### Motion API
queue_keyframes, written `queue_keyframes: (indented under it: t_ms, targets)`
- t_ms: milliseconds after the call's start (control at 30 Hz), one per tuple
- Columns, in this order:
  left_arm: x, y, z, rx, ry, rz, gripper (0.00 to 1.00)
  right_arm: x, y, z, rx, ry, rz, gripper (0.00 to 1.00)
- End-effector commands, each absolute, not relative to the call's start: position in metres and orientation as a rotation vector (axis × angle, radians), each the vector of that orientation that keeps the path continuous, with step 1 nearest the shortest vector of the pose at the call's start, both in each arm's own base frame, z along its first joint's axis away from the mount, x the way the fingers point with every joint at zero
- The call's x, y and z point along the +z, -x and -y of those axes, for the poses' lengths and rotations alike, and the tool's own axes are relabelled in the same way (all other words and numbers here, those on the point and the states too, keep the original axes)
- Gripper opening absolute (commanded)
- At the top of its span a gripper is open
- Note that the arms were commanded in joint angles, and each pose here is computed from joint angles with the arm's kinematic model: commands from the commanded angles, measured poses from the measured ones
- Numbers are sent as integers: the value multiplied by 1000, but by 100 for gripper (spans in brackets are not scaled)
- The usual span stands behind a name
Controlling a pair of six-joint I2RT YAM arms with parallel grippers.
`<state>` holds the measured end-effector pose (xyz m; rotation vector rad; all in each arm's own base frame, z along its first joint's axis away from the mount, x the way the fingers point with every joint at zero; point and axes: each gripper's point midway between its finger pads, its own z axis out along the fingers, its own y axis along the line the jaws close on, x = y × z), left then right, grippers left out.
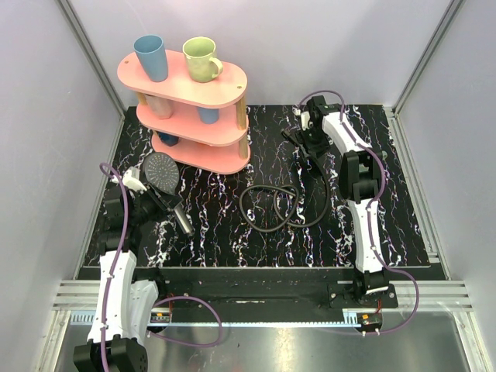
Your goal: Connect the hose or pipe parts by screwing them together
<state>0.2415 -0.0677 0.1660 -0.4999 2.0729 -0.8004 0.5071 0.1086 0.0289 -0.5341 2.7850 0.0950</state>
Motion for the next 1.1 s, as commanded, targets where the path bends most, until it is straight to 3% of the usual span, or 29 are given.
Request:
queue_keyframes:
  t_ms: [0, 133, 233, 367, 500, 667, 700, 1067]
  targets:
    - [195, -251, 69, -814, 432, -1978, 0, 54, -508, -98, 52, 494, -2754, 61]
    - [195, -251, 69, -816, 431, -1978, 0, 49, -507, -101, 85, 553, -2749, 56]
    - [196, -251, 69, -812, 429, -1975, 0, 54, -512, -107, 125, 621, -2698, 43]
    - [195, -251, 69, -817, 433, -1970, 0, 63, -514, -121, 227, 623, -2658, 17]
    - [195, -251, 69, -820, 433, -1973, 0, 92, -517, -120, 194, 571, -2598, 0]
    - [197, -251, 70, -824, 427, -1965, 0, 133, -500, -140, 225, 513, -2473, 0]
    - [198, -251, 70, -825, 426, -1964, 0, 166, -501, -145, 217, 509, -2364, 0]
    - [201, -253, 69, -823, 433, -1958, 0, 198, -404, -187, 133, 742, -2252, 0]
